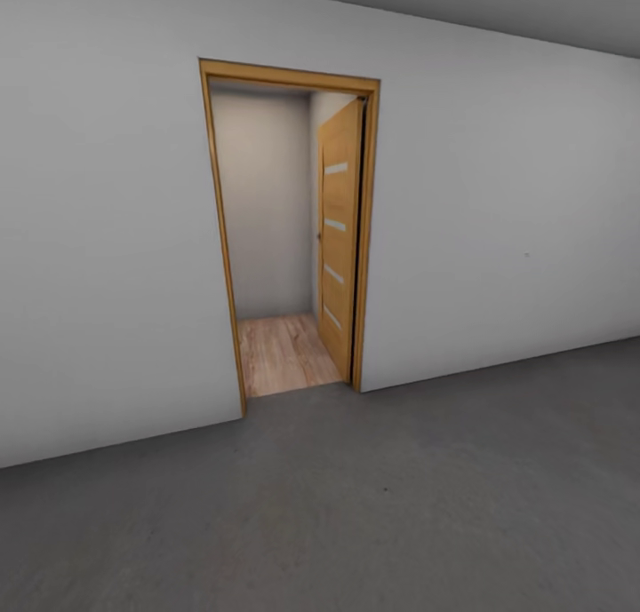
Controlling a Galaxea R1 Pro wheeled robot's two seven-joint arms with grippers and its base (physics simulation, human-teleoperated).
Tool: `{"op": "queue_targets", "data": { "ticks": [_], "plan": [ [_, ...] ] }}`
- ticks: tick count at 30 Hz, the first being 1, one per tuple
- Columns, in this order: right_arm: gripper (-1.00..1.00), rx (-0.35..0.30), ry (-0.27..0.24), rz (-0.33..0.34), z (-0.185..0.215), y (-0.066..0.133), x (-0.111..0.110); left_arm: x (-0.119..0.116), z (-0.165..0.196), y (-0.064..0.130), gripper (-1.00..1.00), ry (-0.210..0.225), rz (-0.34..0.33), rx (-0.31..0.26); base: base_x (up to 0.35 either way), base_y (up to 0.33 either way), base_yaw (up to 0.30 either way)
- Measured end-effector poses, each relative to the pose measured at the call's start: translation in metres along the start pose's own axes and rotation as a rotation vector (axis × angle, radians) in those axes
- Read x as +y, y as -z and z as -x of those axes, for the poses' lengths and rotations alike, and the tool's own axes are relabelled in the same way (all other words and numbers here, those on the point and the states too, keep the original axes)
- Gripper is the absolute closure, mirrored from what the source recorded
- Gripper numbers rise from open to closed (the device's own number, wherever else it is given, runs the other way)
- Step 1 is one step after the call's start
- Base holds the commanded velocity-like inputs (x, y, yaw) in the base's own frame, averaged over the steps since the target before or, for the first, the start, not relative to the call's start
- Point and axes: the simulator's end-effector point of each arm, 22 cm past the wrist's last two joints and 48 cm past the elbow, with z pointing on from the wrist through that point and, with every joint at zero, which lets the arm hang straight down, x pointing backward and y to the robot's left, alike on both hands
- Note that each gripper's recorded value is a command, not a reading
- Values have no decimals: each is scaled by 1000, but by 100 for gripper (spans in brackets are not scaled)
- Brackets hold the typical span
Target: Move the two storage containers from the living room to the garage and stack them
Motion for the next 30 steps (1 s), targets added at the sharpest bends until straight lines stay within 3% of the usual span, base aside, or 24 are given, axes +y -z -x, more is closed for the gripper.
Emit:
{"op": "queue_targets", "data": {
  "ticks": [30],
  "plan": [
    [-100, -1, 2, -4, 0, 0, -3, 2, -1, 0, -100, 0, 3, 4, 322, 0, 0]
  ]
}}
